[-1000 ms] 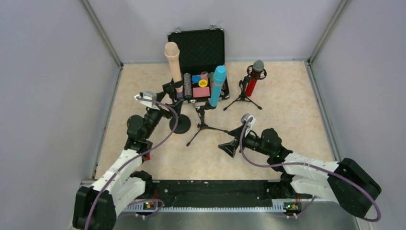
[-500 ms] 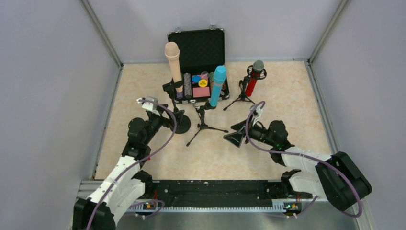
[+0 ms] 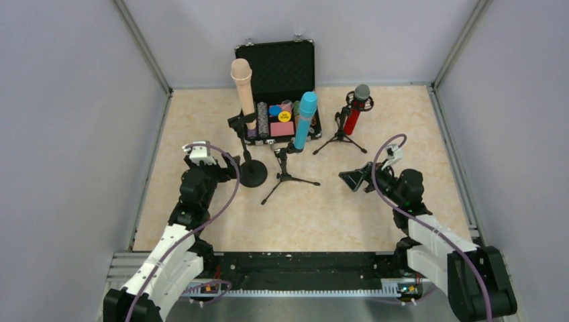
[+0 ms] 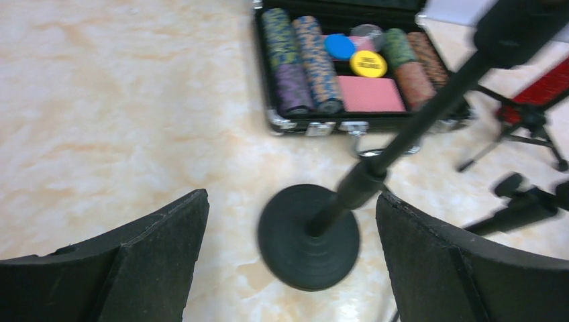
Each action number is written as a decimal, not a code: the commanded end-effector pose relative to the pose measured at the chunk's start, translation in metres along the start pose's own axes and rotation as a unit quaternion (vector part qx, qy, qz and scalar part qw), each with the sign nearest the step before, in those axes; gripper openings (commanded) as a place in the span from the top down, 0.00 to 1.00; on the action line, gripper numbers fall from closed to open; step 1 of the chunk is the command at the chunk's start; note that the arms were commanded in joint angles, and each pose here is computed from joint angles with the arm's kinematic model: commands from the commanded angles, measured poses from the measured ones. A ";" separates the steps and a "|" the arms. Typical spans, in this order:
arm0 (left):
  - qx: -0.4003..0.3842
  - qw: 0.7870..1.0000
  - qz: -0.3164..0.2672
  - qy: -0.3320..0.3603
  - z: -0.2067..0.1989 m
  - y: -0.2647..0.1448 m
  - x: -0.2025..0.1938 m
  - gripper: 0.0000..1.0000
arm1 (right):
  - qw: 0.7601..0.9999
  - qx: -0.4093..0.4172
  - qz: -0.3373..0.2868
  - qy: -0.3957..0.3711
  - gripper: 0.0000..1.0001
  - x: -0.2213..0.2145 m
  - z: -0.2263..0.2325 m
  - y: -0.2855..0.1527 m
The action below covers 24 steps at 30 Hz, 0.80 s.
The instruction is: Attach the microphones to the stand
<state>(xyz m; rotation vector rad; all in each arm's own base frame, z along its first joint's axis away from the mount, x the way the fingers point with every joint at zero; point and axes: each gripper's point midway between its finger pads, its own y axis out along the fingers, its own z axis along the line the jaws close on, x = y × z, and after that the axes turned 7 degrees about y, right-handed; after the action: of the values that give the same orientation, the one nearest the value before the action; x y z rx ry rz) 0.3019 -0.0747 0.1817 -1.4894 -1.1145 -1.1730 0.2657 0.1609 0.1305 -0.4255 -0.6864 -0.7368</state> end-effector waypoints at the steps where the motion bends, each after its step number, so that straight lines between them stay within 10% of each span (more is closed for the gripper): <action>1: 0.110 0.994 0.005 0.020 0.044 0.000 -0.003 0.01 | 0.996 -0.075 -0.030 -0.045 0.01 0.025 -0.017 -0.007; 16: 0.184 0.983 -0.026 -0.014 0.113 0.025 -0.009 0.01 | 0.986 -0.145 -0.051 -0.061 0.01 0.045 -0.051 -0.023; 24: 0.196 0.977 -0.066 0.047 0.128 0.021 -0.026 0.01 | 0.944 -0.272 -0.118 -0.146 0.01 0.089 -0.081 -0.058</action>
<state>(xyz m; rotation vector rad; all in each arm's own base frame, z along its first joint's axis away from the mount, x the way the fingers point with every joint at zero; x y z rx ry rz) 0.3329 0.0407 0.1094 -1.1738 -1.2262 -0.8564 0.2914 0.0703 0.1104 -0.8401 -0.6921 -0.9724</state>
